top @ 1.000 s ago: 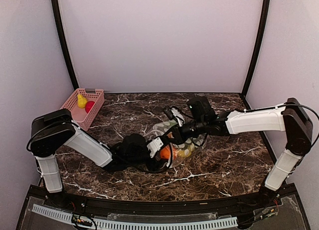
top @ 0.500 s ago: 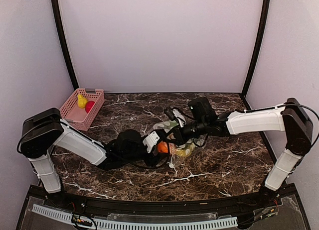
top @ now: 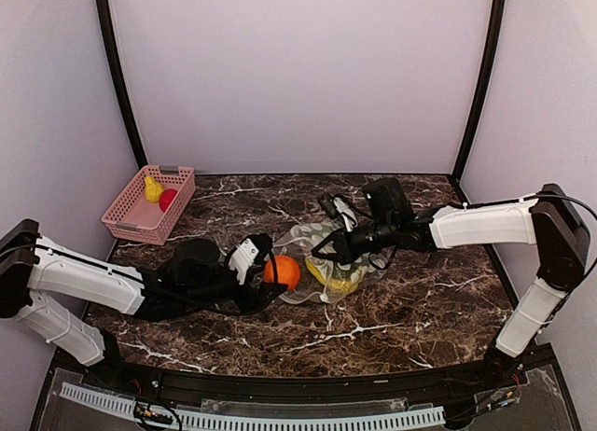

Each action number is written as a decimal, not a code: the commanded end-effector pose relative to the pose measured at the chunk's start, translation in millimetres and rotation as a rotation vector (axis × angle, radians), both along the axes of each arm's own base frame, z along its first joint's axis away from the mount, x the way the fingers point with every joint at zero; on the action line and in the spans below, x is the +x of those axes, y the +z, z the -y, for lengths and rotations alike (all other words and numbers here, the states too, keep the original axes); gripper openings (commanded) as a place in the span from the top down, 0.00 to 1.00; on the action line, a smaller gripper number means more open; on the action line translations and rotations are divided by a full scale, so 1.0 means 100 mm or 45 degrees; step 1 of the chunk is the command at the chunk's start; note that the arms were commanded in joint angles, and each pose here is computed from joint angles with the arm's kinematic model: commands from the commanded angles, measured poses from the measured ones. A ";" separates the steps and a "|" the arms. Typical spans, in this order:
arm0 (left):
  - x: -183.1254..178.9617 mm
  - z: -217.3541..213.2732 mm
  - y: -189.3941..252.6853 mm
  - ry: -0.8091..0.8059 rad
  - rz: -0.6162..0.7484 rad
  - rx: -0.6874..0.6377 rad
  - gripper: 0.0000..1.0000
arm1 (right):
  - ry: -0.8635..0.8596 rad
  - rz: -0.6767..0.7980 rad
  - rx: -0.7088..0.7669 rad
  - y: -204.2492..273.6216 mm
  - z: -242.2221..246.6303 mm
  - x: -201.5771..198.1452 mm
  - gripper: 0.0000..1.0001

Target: Open the zip-top bag and remove the fake food

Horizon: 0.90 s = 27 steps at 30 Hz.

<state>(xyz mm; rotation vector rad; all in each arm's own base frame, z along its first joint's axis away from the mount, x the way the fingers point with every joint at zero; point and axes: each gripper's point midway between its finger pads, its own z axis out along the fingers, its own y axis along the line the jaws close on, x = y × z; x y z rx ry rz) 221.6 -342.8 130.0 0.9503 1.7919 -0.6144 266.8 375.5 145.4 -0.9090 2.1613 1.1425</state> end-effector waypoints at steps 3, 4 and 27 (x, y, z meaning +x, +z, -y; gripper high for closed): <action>0.14 -0.34 0.35 0.170 -0.110 -0.165 0.50 | 0.003 -0.002 0.031 0.00 0.01 0.01 1.00; 0.24 -0.46 0.46 0.225 -0.122 -0.221 0.50 | 0.004 -0.005 0.033 0.00 0.01 0.01 1.00; 2.06 -3.42 0.83 1.462 -0.316 -0.431 0.49 | 0.021 -0.016 0.064 0.00 0.01 -0.04 1.00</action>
